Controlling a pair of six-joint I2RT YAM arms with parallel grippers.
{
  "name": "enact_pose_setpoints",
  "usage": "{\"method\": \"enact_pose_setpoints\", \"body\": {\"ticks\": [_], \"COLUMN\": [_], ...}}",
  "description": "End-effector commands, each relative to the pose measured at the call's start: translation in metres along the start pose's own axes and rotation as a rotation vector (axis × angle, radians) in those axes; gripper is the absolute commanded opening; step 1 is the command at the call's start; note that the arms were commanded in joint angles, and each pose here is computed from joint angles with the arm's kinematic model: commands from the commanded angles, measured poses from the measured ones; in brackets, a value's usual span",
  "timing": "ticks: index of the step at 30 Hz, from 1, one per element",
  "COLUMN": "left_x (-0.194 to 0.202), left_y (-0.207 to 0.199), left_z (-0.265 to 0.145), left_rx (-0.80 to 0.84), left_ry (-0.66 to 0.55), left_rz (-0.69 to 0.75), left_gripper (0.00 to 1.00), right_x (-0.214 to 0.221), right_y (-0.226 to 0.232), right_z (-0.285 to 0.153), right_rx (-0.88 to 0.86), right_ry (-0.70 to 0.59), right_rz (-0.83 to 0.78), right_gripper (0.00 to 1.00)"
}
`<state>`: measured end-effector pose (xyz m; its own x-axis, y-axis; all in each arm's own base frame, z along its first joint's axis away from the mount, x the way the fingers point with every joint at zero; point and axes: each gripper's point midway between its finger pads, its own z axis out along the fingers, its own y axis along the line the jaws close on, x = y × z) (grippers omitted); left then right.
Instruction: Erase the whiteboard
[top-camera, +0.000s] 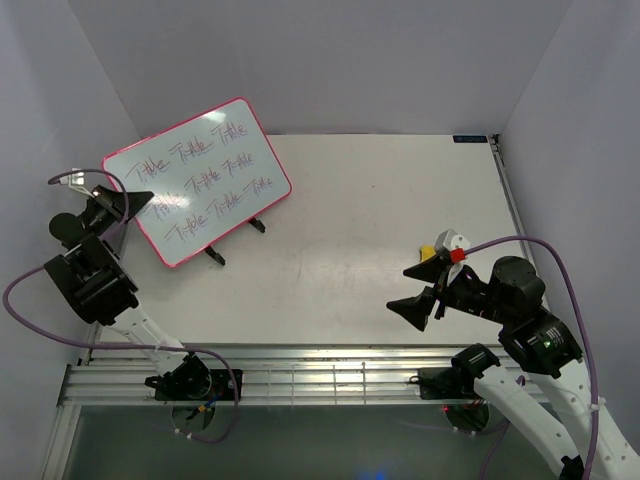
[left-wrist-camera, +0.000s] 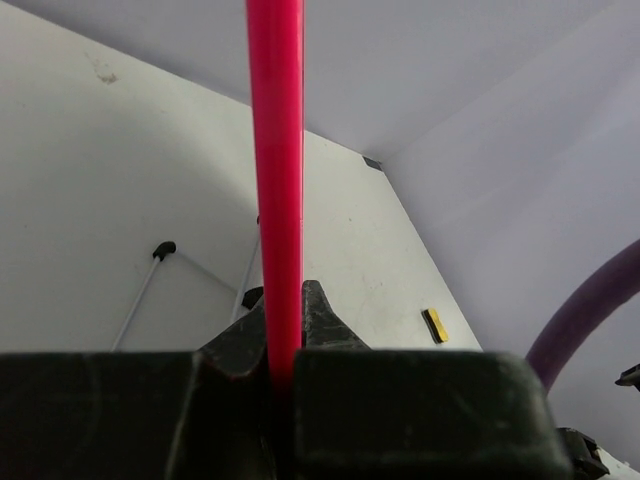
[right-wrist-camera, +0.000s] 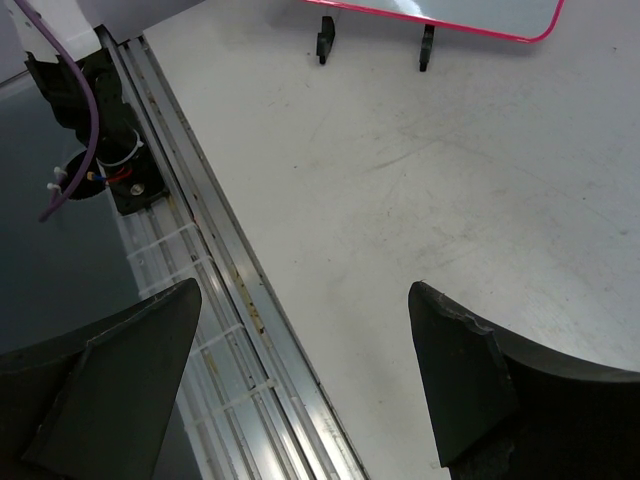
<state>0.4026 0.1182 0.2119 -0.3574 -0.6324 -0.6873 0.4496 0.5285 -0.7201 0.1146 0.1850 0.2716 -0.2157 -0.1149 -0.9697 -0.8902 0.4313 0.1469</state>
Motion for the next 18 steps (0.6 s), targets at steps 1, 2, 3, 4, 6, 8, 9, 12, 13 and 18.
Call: {"method": "enact_pose_setpoints", "body": {"ticks": [1,2,3,4,6,8,9,12,13,18], "left_x": [-0.056,-0.056,-0.057,-0.056,-0.055,-0.047,-0.045,-0.018,-0.008,0.046], "left_y": [-0.078,-0.081,-0.086,-0.097,-0.112,-0.138,-0.148,-0.186,-0.184,-0.202], "left_z": [0.012,0.014,0.015,0.02,0.028,0.044,0.05,0.082,0.088,0.084], "left_rx": [0.097,0.102,0.108,0.13,0.157,0.2,0.211,0.236,0.197,0.104], "left_ry": [-0.143,-0.145,-0.147,-0.14,-0.133,-0.111,-0.107,-0.065,-0.038,-0.004], "left_rz": [0.312,0.311,0.314,0.327,0.336,0.33,0.361,0.353,0.276,0.089], "left_gripper": [0.0,0.0,0.0,0.0,0.0,0.0,0.0,0.0,0.0,0.0], "right_x": [-0.012,-0.012,-0.012,-0.011,-0.007,-0.003,-0.002,-0.002,-0.002,0.005], "right_y": [0.001,0.0,-0.001,-0.004,-0.01,-0.024,-0.029,-0.049,-0.06,-0.119], "right_z": [-0.004,-0.004,-0.004,-0.004,-0.002,0.002,0.003,0.003,0.002,-0.008], "right_rx": [0.009,0.016,0.022,0.039,0.066,0.138,0.163,0.291,0.36,0.695], "right_ry": [-0.023,-0.022,-0.022,-0.019,-0.015,-0.011,-0.011,-0.027,-0.04,-0.028], "right_rz": [-0.028,-0.029,-0.029,-0.026,-0.009,0.027,0.051,0.157,0.206,0.278], "right_gripper": [0.9,0.9,0.9,0.9,0.9,0.9,0.9,0.9,0.9,0.9]}}
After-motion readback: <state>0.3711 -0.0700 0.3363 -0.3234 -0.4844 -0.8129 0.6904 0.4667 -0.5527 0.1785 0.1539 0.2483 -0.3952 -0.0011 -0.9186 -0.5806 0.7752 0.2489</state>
